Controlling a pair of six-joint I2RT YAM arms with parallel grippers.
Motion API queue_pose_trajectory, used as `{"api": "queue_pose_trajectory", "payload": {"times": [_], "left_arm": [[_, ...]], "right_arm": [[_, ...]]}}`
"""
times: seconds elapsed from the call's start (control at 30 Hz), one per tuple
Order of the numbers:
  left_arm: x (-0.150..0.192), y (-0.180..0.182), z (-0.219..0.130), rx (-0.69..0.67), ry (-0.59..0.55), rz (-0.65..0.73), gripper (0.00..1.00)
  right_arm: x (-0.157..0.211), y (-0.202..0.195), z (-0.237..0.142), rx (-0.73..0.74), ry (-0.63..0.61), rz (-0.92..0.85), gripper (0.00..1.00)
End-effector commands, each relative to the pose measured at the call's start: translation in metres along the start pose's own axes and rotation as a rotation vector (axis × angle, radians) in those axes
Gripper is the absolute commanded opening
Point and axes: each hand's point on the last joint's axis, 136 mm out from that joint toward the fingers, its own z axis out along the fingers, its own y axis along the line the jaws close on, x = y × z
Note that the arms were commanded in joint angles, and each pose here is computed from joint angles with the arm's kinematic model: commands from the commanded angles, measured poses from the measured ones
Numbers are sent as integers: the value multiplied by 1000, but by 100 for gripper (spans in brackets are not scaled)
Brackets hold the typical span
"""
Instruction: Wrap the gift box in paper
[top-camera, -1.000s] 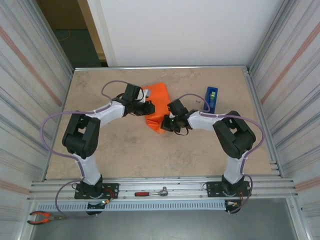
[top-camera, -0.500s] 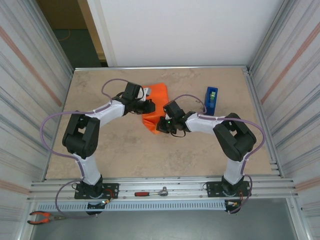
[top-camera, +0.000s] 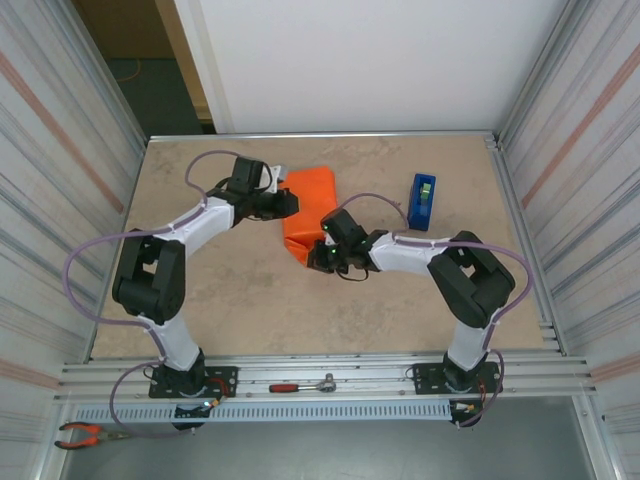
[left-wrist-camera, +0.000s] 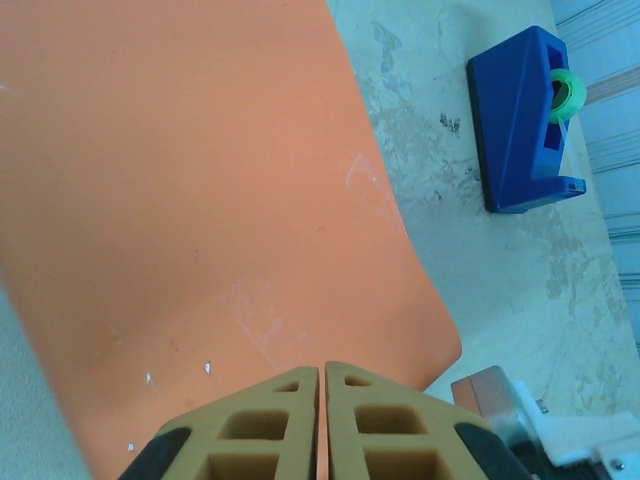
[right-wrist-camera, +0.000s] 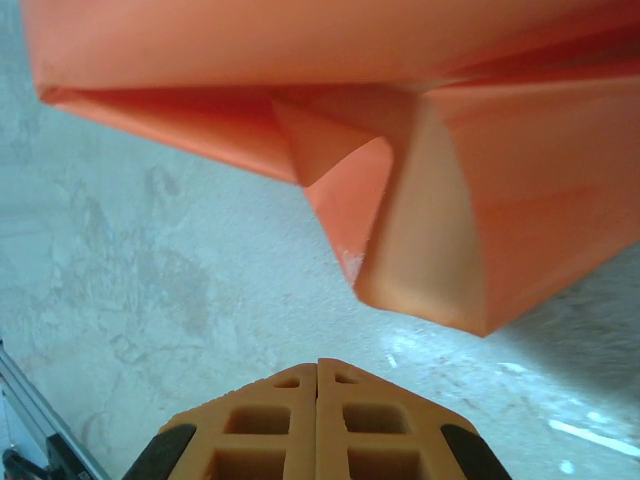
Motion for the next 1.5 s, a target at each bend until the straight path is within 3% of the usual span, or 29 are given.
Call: {"api": "queue_pose_trajectory", "payload": {"times": [0.0, 0.53, 0.8, 1.0, 1.17, 1.47], "left_arm": [[9, -8, -1, 46, 33, 14, 10], [56, 12, 26, 29, 122, -43, 10], [51, 3, 25, 46, 107, -40, 10], [27, -15, 9, 54, 69, 15, 10], [18, -27, -6, 56, 56, 53, 10], [44, -25, -8, 62, 107, 67, 10]], "right_arm": [[-6, 20, 10, -45, -3, 2, 0], [-50, 11, 34, -54, -116, 69, 0], [-55, 8, 25, -80, -119, 80, 0], [-46, 24, 3, -151, -97, 47, 0], [-41, 15, -25, -128, -127, 44, 0], [-52, -55, -69, -25, -238, 188, 0]]}}
